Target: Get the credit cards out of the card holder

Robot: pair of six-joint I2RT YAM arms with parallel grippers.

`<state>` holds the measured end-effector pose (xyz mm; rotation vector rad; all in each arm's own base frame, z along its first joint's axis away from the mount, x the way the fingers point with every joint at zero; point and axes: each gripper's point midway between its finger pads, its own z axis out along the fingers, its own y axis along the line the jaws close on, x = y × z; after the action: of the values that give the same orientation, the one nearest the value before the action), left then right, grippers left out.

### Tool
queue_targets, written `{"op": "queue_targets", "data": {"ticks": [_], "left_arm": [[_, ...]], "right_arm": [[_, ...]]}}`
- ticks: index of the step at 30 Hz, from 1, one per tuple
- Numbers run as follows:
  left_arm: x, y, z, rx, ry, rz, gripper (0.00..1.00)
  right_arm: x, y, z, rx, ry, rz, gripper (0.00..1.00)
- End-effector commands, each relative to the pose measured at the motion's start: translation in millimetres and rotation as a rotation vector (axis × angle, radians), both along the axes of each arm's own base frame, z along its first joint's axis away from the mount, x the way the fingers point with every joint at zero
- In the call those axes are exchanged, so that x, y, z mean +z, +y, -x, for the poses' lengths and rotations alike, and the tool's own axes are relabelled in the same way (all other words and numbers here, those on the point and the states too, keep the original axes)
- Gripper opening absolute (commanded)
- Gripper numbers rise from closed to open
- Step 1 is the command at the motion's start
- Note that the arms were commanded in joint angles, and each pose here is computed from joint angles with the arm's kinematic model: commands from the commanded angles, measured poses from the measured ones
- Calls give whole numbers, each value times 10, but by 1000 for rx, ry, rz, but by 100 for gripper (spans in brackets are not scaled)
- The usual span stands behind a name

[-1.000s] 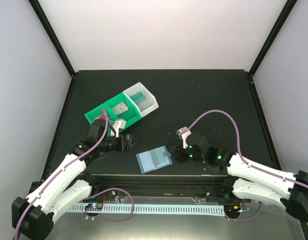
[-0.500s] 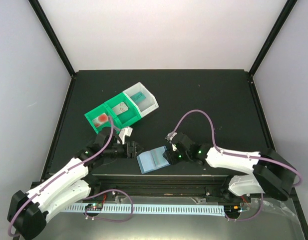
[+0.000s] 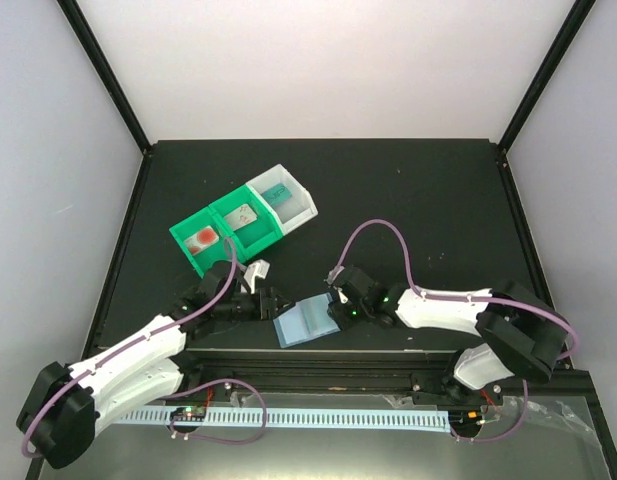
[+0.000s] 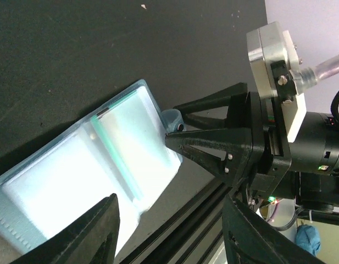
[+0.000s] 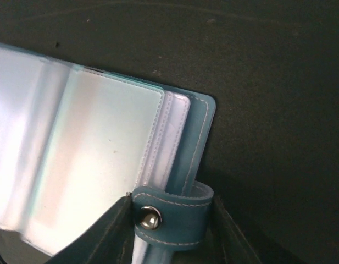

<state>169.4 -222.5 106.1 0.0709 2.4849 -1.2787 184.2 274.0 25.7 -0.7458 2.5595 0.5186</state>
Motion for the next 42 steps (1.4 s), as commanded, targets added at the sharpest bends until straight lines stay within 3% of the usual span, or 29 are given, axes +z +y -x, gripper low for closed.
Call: {"op": "queue_targets", "data": {"ticks": [1, 4, 9, 14, 16, 22, 31, 42], "left_arm": [[85, -108, -12, -4, -2, 94, 51], [48, -162, 14, -24, 27, 120, 50], [-146, -126, 13, -10, 56, 56, 46], [-223, -104, 9, 2, 58, 38, 41], [-248, -106, 17, -1, 63, 35, 40], [-334, -92, 36, -4, 80, 19, 41], [-545, 7, 47, 33, 114, -48, 38], [-593, 1, 85, 23, 120, -34, 33]], "right_arm": [[66, 33, -90, -16, -41, -24, 35], [88, 20, -52, -28, -33, -56, 26], [63, -48, 33, -46, -14, -90, 16], [3, -175, 62, -78, -16, -71, 13], [13, -205, 47, -89, -27, -64, 15], [232, -165, 30, -100, -37, -105, 30], [724, 157, 276, -61, 98, -389, 41], [579, 300, 390, -55, 200, -440, 44]]}}
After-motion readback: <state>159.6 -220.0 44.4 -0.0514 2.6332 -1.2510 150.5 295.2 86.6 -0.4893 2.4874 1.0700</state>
